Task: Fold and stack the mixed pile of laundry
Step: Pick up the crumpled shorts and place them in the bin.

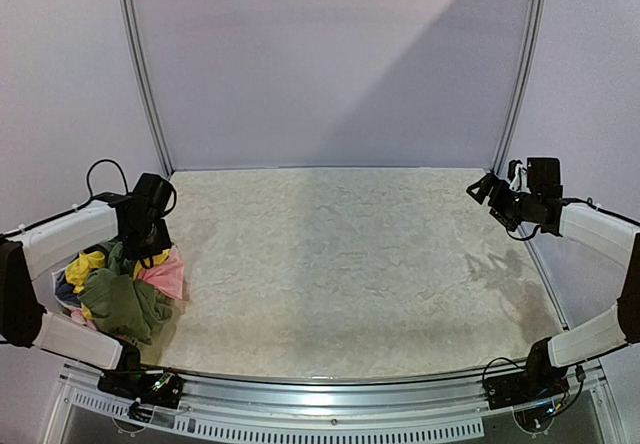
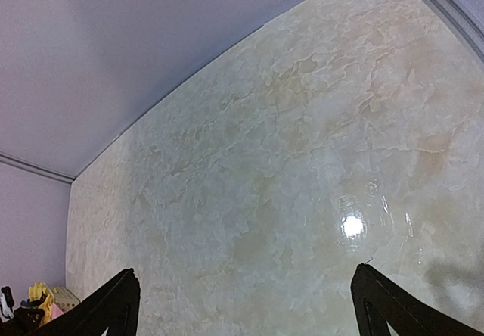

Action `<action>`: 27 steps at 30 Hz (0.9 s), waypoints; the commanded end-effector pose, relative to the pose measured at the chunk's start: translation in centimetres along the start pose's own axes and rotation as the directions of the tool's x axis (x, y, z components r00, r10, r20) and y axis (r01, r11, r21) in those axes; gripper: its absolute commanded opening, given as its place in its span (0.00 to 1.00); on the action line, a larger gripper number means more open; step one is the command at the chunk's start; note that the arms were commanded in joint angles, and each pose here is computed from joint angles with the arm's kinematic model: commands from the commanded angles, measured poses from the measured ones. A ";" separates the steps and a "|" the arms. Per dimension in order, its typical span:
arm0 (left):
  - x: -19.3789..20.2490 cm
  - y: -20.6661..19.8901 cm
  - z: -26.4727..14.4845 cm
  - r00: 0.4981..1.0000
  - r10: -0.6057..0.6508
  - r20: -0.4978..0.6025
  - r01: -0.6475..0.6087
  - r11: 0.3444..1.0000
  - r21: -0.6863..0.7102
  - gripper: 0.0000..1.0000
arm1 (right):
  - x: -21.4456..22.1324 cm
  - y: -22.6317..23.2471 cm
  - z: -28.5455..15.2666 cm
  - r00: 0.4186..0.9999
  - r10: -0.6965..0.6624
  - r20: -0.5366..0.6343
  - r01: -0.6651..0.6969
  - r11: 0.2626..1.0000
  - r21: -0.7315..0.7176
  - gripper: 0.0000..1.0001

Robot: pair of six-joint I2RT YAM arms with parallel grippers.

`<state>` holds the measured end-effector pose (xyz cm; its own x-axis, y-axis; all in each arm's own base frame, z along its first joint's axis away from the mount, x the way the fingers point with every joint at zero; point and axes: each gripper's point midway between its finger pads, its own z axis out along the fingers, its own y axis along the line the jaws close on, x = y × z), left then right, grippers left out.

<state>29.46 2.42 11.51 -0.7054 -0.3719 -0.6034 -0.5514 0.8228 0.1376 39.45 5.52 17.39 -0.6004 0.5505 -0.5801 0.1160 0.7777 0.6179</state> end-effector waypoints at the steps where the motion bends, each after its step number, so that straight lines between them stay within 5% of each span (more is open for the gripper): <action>1: -0.2 0.5 0.2 1.000 -0.008 0.012 0.008 1.000 -0.017 0.00 | -0.4 0.4 -0.3 1.000 -0.010 -0.001 0.010 1.000 -0.008 0.99; 10: -4.8 3.4 -5.4 0.985 -0.061 0.160 0.066 0.997 -0.029 0.00 | -0.4 0.5 -0.4 1.000 -0.011 0.001 0.011 1.000 -0.009 0.99; 27: -12.0 9.8 -18.1 0.876 -0.239 0.419 0.230 0.970 0.072 0.00 | -0.4 1.1 -0.5 1.000 -0.030 0.007 0.030 0.998 -0.047 0.99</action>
<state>25.46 6.02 30.46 -0.3951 -0.3535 -0.8479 -0.6396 0.7684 -0.0224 39.28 5.79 17.32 -0.6118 0.5445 -0.5737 0.1070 0.7756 0.6220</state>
